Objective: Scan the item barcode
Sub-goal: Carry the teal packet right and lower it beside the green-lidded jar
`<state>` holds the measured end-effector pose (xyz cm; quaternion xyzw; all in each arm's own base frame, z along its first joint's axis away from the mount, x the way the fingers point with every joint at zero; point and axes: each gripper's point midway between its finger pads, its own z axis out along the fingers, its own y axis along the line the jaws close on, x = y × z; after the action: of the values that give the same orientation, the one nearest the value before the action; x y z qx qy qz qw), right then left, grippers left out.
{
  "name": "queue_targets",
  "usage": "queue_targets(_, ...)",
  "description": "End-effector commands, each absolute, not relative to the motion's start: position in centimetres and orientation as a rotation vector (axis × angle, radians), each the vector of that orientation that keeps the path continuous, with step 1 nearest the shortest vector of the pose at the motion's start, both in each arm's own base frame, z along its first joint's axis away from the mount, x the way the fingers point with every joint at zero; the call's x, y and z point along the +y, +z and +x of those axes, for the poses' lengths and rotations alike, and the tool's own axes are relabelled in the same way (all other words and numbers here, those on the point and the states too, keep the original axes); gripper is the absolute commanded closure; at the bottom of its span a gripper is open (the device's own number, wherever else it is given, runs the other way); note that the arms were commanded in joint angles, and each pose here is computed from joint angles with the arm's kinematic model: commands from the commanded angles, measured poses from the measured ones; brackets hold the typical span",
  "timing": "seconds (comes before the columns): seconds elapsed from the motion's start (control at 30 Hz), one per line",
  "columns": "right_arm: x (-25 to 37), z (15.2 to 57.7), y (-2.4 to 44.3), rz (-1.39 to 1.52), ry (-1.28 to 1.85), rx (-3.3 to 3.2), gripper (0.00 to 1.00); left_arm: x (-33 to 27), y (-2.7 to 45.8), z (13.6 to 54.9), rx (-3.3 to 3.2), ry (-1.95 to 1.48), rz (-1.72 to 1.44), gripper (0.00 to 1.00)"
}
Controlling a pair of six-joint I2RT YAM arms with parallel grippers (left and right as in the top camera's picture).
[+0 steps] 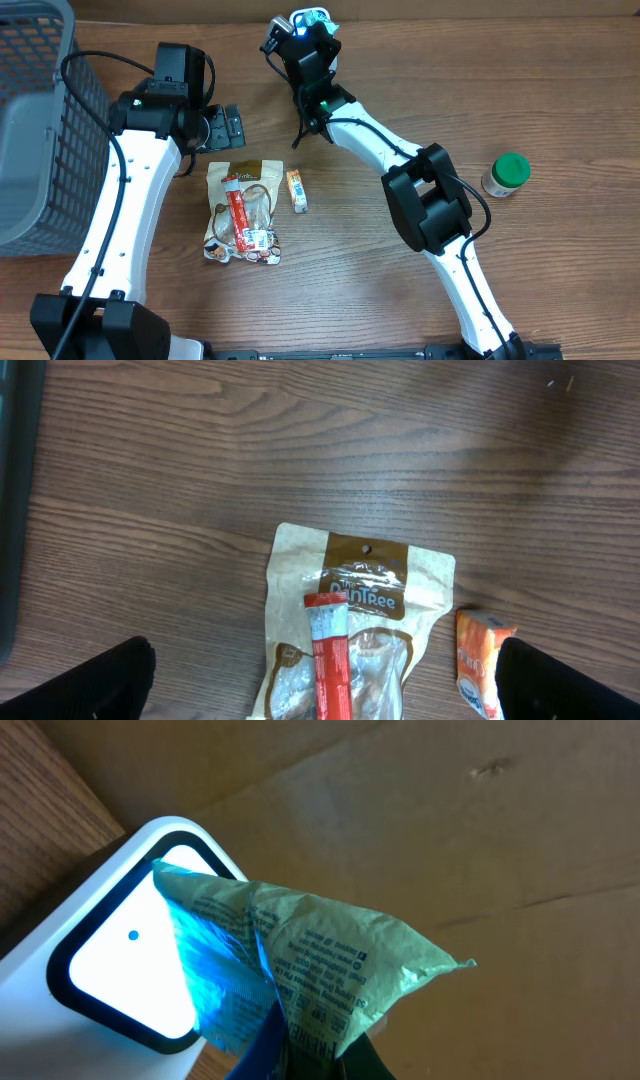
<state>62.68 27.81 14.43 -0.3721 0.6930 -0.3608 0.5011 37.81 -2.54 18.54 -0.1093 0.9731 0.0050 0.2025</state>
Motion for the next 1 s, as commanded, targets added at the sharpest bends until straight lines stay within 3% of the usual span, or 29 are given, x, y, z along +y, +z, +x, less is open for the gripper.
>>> queue_targets(0.0, 25.9, 62.4, 23.1, -0.711, -0.823, 1.631, 0.96, -2.9, 19.0, 38.2, 2.704, -0.003, -0.313, 0.00)
queue_targets(0.17, 22.3, 60.4, 31.7, -0.468, -0.735, 1.633, 0.96, -2.9, 19.0, 38.2, 2.704, -0.003, -0.313, 0.00)
queue_targets(0.4, 15.6, 55.0, 35.2, -0.156, -0.521, 1.869, 0.96, -2.9, 19.0, 38.2, 2.704, -0.003, -0.313, 0.00)
queue_targets(0.53, 11.0, 50.4, 32.0, 0.087, -0.386, 2.127, 0.96, -2.9, 19.0, 38.2, 2.704, -0.003, -0.313, 0.00)
queue_targets(0.77, 6.1, 41.8, 22.3, 0.448, -0.135, 2.711, 0.96, -3.0, 19.0, 38.2, 2.704, -0.003, -0.312, 0.00)
queue_targets(0.97, 1.8, 37.2, 16.6, 0.764, -0.188, 2.923, 0.96, -3.0, 19.0, 38.2, 2.704, -0.003, -0.312, 0.00)
